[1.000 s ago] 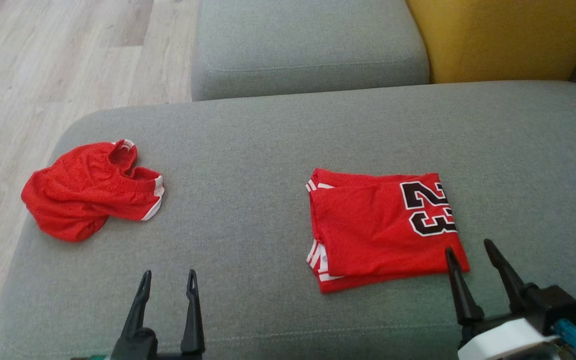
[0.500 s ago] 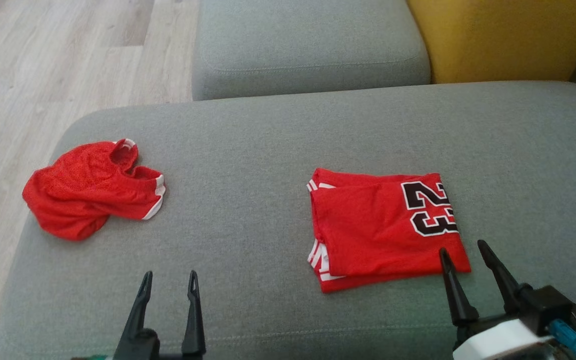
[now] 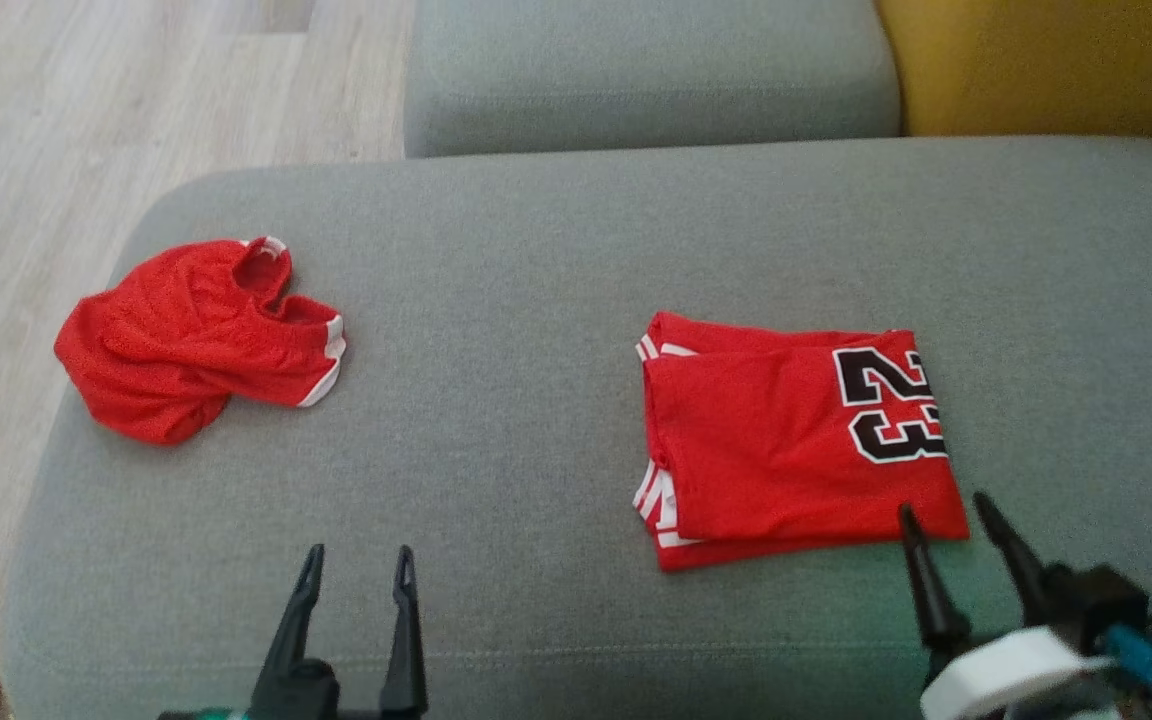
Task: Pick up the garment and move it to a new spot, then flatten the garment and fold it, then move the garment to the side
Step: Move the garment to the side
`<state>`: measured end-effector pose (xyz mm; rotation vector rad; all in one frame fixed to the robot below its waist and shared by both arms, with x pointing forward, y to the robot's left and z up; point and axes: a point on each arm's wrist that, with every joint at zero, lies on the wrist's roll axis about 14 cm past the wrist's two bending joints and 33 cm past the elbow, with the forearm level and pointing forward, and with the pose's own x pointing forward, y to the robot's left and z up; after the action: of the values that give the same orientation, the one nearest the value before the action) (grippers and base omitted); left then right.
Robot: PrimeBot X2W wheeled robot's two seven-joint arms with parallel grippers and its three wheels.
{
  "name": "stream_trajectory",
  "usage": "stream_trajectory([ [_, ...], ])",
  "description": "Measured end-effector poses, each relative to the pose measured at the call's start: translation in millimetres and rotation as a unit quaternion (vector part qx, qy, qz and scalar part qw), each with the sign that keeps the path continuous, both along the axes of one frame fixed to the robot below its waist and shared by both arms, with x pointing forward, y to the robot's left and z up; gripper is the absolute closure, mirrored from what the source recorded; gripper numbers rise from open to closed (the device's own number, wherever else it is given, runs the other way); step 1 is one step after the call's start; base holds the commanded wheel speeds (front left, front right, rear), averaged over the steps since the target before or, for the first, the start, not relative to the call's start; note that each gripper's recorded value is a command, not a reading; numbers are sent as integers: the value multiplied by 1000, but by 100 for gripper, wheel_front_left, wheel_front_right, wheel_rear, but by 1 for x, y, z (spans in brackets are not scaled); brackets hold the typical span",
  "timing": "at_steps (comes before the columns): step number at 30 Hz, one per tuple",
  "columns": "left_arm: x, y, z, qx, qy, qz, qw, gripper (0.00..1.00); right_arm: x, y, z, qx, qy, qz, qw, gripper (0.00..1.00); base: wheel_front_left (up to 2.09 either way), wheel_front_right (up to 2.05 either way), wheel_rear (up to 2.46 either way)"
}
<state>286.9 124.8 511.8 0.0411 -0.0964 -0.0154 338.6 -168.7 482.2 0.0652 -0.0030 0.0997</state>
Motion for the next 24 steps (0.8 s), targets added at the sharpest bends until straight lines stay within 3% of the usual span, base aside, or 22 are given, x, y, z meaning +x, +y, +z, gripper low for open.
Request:
stream_trajectory([
  [7,10,-7,-6,-2,13,-13,1000,0,51,-20,-3,14,11,-37,999,0,0,0,0],
  [16,39,-19,-12,-5,26,-37,999,0,120,-38,-40,12,109,-49,993,0,0,0,0],
  [24,57,-24,-25,-10,46,-46,998,0,146,-44,-90,11,243,-44,969,0,0,0,0],
])
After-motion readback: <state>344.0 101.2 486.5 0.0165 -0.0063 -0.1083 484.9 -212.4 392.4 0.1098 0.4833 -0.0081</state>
